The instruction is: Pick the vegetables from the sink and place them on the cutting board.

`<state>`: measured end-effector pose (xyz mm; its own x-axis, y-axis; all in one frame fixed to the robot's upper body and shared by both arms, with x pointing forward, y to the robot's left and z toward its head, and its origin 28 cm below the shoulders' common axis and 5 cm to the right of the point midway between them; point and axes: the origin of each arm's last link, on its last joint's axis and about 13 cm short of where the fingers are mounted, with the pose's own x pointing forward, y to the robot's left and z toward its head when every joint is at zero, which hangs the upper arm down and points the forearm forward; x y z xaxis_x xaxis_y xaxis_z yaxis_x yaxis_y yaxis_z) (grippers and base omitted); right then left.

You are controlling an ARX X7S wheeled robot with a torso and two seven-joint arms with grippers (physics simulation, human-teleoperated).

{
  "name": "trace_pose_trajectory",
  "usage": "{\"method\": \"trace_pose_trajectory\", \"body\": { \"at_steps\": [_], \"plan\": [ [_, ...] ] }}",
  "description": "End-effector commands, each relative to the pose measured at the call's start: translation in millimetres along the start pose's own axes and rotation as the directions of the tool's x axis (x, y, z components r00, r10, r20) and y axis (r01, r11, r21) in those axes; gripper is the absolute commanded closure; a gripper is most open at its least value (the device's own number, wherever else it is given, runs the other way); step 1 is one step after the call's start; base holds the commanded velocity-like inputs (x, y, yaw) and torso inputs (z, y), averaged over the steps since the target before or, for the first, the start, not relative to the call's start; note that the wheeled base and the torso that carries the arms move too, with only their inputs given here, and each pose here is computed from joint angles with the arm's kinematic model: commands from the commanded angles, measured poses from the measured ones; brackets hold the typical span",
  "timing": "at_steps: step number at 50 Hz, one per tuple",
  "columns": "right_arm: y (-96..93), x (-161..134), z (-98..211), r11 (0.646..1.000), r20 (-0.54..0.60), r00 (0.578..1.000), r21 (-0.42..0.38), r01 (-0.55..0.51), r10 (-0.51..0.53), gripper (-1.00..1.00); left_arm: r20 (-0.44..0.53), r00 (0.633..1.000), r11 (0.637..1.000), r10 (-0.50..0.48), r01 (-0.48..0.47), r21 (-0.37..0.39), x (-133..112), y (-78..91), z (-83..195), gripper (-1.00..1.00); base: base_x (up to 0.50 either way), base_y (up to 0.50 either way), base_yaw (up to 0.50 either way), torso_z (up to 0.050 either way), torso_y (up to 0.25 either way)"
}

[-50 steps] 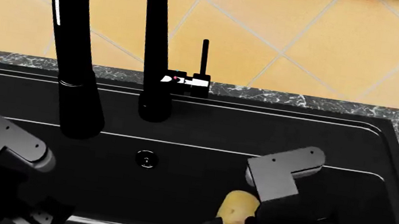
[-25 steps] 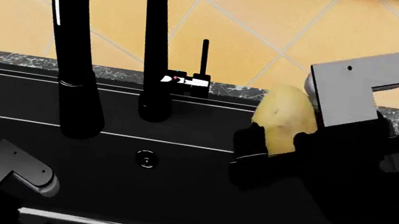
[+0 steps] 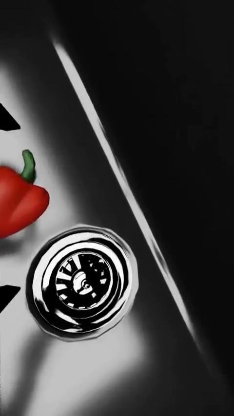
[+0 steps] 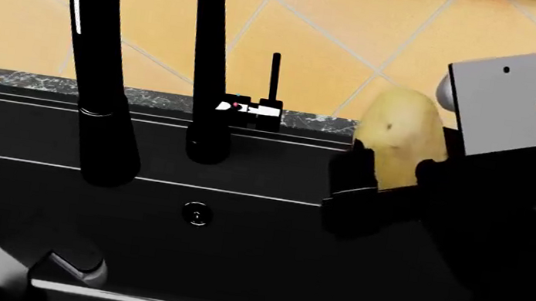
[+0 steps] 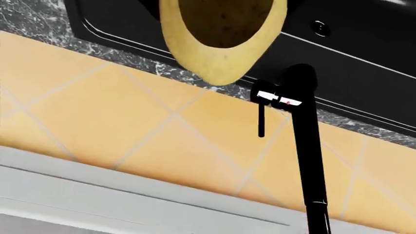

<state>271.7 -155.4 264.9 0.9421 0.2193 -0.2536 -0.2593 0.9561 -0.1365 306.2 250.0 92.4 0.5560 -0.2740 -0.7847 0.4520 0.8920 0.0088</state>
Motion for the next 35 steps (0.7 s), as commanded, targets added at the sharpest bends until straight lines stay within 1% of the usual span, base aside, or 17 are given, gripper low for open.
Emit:
{"method": "trace_pose_trajectory", "body": {
  "at_steps": [1,3,5,6,9,15,20,22,23,24,27,35],
  "plan": [
    [-0.4,-7.2,9.8,1.000,0.059,0.998,0.004,0.009,-0.009,1.00,-0.040,0.999,1.000,-0.017,0.018,0.004,20.1,-2.1,-4.3,-1.00,0.00,0.00,0.00,0.000,0.000],
    [0.3,-10.5,14.9,1.000,0.095,0.995,0.006,0.017,-0.017,1.00,-0.044,0.999,0.999,-0.030,0.030,-0.013,24.5,-3.5,-5.3,-1.00,0.00,0.00,0.00,0.000,0.000],
    [1.1,-15.7,23.4,0.999,0.144,0.989,-0.011,0.039,-0.037,1.00,-0.057,0.998,0.999,-0.033,0.033,-0.007,27.6,-3.5,-10.4,-1.00,0.00,0.00,0.00,0.000,0.000],
    [1.9,-18.5,26.7,0.999,0.151,0.988,-0.004,0.036,-0.035,1.00,-0.064,0.997,0.999,-0.035,0.035,-0.006,30.6,-5.2,-11.1,-1.00,0.00,0.00,0.00,0.000,0.000],
    [1.8,-21.0,29.8,0.999,0.158,0.987,-0.011,0.037,-0.035,1.00,-0.079,0.996,0.999,-0.036,0.036,-0.006,34.3,-5.7,-14.1,-1.00,0.00,0.00,0.00,0.000,0.000],
    [1.1,-24.3,31.0,0.999,0.171,0.984,-0.002,0.042,-0.041,1.00,-0.097,0.995,1.000,0.006,-0.007,-0.010,42.0,-1.2,-18.0,-1.00,0.00,0.00,0.00,0.000,0.000],
    [1.2,-28.2,33.1,0.999,0.176,0.984,-0.005,0.042,-0.041,1.00,-0.119,0.993,1.000,0.004,-0.005,-0.009,49.7,-3.5,-22.1,-1.00,0.00,0.00,0.00,0.000,0.000],
    [1.0,-29.6,33.6,0.999,0.179,0.983,-0.003,0.043,-0.042,1.00,-0.129,0.992,1.000,0.017,-0.017,-0.002,54.4,-3.2,-23.3,-1.00,0.00,0.00,0.00,0.000,0.000],
    [0.8,-29.3,33.3,0.999,0.178,0.983,-0.002,0.042,-0.041,1.00,-0.133,0.991,1.000,0.015,-0.017,-0.012,54.7,-2.0,-24.1,-1.00,0.00,0.00,0.00,0.000,0.000],
    [0.7,-30.2,32.2,0.999,0.177,0.983,0.001,0.044,-0.043,1.00,-0.132,0.991,1.000,0.031,-0.031,-0.003,56.1,0.9,-24.0,-1.00,0.00,0.00,0.00,0.000,0.000],
    [0.8,-30.5,30.4,0.999,0.176,0.984,0.007,0.042,-0.042,1.00,-0.145,0.989,0.999,0.037,-0.038,-0.008,59.7,2.7,-26.5,-1.00,0.00,0.00,0.00,0.000,0.000],
    [0.6,-32.2,30.5,0.999,0.179,0.983,0.016,0.034,-0.036,1.00,-0.192,0.981,0.999,0.031,-0.027,0.020,69.4,-4.3,-39.3,-1.00,0.00,0.00,0.00,0.000,0.000]
  ]
}}
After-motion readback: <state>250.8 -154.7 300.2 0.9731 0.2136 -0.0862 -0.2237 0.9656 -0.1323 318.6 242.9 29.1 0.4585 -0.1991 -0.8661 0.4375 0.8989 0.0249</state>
